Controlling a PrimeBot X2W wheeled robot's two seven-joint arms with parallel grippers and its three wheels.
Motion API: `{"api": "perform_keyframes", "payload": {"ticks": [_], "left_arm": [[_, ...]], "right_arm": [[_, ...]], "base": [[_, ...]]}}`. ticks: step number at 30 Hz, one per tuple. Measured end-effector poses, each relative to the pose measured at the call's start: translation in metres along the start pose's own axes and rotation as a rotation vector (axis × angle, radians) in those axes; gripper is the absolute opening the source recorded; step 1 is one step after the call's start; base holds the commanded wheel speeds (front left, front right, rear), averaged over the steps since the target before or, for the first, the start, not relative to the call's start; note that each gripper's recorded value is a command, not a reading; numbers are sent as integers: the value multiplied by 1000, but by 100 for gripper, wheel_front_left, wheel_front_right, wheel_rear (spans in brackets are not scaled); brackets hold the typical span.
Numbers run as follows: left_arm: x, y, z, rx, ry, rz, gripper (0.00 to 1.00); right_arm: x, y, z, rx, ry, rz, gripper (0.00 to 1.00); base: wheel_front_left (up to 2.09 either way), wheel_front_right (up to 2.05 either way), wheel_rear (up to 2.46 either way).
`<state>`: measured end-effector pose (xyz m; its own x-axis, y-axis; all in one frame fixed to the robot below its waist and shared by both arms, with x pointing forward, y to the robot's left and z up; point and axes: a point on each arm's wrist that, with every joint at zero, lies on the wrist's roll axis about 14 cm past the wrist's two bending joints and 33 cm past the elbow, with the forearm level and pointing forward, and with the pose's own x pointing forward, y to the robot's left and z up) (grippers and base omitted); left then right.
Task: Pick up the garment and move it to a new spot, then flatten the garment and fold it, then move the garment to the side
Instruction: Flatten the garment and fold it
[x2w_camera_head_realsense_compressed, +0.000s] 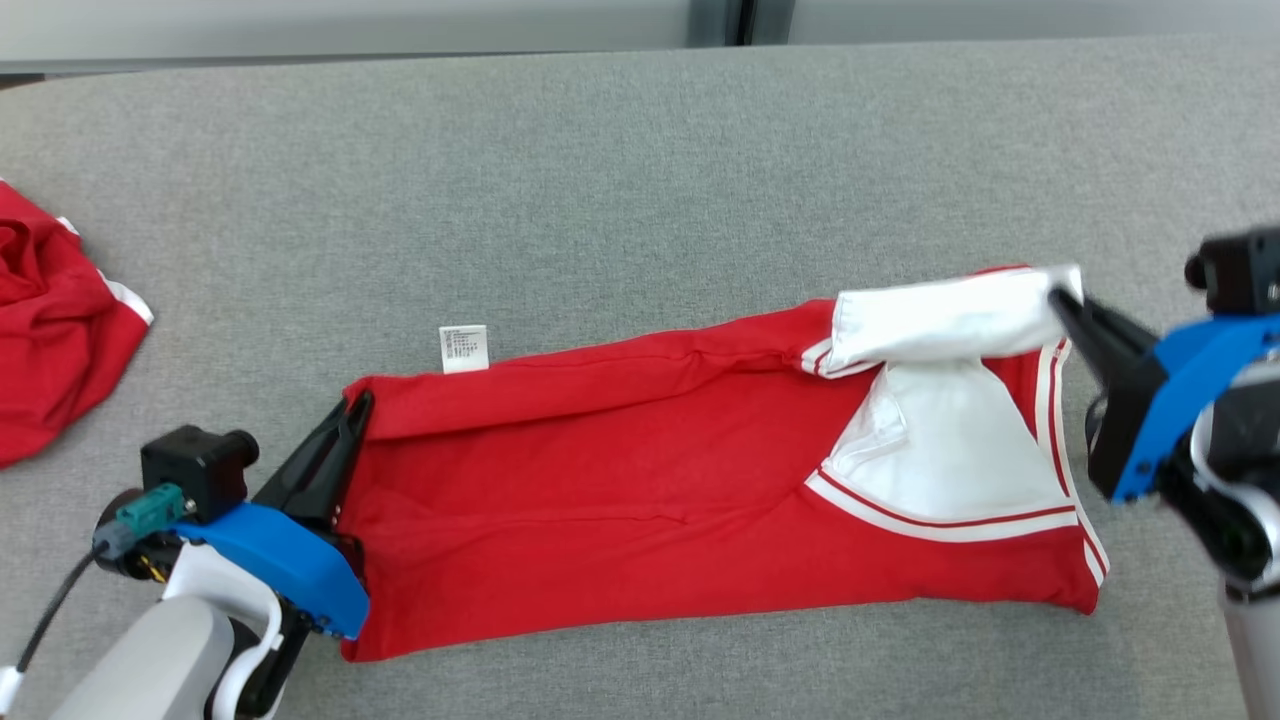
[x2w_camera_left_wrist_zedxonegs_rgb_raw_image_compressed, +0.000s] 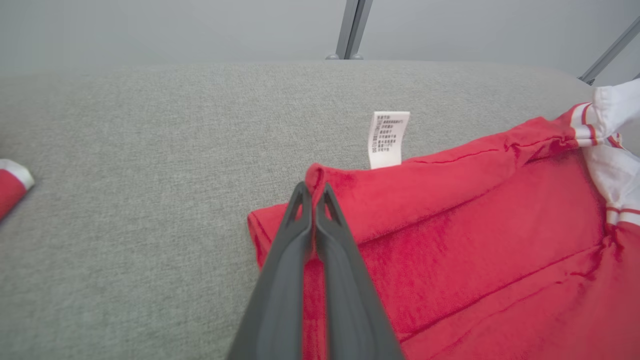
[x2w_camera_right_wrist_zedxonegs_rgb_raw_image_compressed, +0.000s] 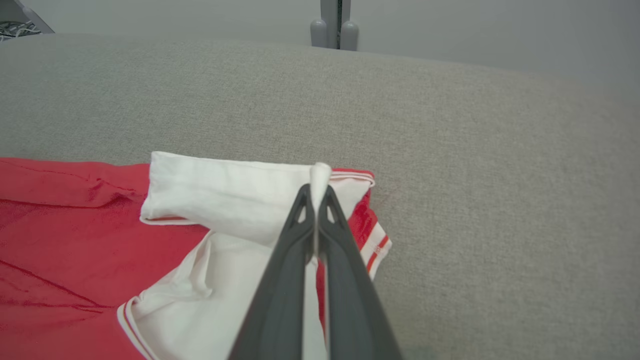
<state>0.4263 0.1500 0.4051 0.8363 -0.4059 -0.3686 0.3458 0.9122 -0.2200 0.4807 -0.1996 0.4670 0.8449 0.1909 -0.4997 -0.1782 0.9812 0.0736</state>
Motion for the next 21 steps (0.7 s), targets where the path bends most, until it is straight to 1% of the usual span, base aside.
{"api": "perform_keyframes", "payload": {"ticks": [10, 16, 17, 18, 19, 20, 21], "left_arm": [[-11, 3, -4, 15, -37, 62, 0], [-10, 0, -10, 22, -35, 64, 0], [-10, -1, -11, 20, -37, 66, 4], [-10, -1, -12, 17, -37, 70, 19], [-10, -1, -14, 13, -34, 74, 47], [-11, -1, -15, 2, -31, 82, 99], [-12, -1, -17, -9, -29, 90, 100]], "right_arm": [[-35, 17, -41, 79, 69, 1, 0], [-54, 23, -62, 107, 128, -5, 0], [-56, 23, -64, 112, 133, -9, 0], [-58, 23, -67, 112, 146, -13, 0], [-61, 23, -71, 117, 160, -16, 0], [-63, 24, -75, 121, 177, -16, 9], [-66, 25, -80, 122, 198, -14, 93]], "base": [[0, 0, 0], [0, 0, 0], [0, 0, 0], [0, 0, 0], [0, 0, 0], [0, 0, 0], [0, 0, 0]]}}
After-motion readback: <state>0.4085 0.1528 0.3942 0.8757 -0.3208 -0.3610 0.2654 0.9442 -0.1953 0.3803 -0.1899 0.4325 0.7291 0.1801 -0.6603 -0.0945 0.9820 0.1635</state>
